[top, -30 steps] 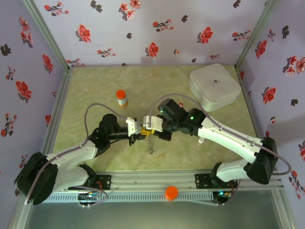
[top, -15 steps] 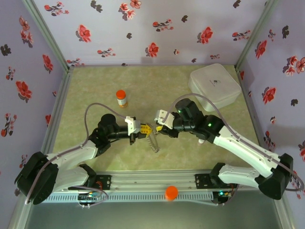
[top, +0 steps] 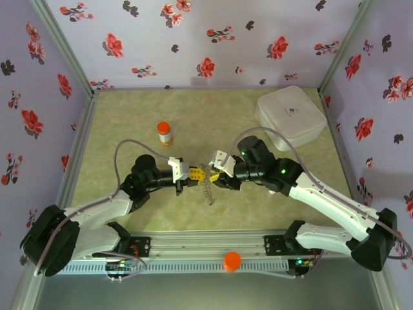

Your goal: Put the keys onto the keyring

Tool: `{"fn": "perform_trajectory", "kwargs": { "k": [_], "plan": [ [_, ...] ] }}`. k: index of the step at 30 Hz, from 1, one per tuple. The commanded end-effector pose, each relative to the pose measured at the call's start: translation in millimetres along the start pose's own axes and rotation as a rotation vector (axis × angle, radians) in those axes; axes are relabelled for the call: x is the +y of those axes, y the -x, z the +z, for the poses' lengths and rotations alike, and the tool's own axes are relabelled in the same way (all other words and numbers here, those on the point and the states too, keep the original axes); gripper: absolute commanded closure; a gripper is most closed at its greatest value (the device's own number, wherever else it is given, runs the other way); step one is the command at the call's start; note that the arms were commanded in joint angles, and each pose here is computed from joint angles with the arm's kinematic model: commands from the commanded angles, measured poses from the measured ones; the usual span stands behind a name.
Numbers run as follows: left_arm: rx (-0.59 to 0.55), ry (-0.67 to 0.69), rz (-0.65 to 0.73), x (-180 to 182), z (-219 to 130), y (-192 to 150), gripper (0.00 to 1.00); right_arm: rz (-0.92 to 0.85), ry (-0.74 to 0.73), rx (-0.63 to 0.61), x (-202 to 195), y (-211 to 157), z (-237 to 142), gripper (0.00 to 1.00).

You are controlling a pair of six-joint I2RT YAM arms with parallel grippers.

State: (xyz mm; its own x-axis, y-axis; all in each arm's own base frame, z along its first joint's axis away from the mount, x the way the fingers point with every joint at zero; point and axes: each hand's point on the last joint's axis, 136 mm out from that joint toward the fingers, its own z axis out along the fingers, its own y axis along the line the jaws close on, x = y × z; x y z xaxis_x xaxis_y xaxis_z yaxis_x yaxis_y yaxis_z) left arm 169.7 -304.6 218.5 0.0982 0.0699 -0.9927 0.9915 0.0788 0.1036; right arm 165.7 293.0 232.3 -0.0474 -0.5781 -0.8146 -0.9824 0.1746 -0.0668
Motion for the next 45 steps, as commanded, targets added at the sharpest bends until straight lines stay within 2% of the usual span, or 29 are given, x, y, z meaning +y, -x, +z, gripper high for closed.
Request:
{"fn": "perform_trajectory", "kwargs": {
  "k": [1,5,9,11,14,21,27,38,45],
  "plan": [
    [-0.051,-0.021,0.041,-4.5,-0.7,13.7,1.0,0.032,0.009,0.033,0.9,-9.8,5.2,0.73],
    [-0.064,-0.021,0.04,-4.8,-1.4,16.0,1.0,0.044,0.009,0.091,-2.1,-19.4,12.5,0.78],
    [-0.067,-0.024,0.039,-5.4,-1.4,16.5,1.0,0.043,0.025,0.093,0.2,-18.8,18.3,0.83],
    [-0.068,-0.024,0.04,-5.4,-1.3,16.6,1.0,0.045,0.027,0.097,0.2,-19.1,20.9,0.89],
    [-0.067,-0.024,0.039,-5.2,-1.3,16.6,1.0,0.05,0.04,0.104,2.3,-20.1,24.2,0.91],
    [-0.07,-0.022,0.041,-5.2,-1.6,17.1,1.0,0.042,0.022,0.084,2.1,-18.9,19.5,0.89],
    [-0.069,-0.024,0.041,-5.5,-1.4,16.7,1.0,0.013,-0.03,0.057,-0.4,-16.0,5.7,0.77],
    [-0.069,-0.033,0.035,-6.6,-1.1,16.6,1.0,-0.012,-0.042,-0.099,-1.1,13.6,-0.6,0.76],
    [-0.068,-0.043,0.029,-7.8,-0.7,16.2,1.0,-0.003,0.002,-0.107,2.4,16.3,8.1,0.76]
  ]
}}
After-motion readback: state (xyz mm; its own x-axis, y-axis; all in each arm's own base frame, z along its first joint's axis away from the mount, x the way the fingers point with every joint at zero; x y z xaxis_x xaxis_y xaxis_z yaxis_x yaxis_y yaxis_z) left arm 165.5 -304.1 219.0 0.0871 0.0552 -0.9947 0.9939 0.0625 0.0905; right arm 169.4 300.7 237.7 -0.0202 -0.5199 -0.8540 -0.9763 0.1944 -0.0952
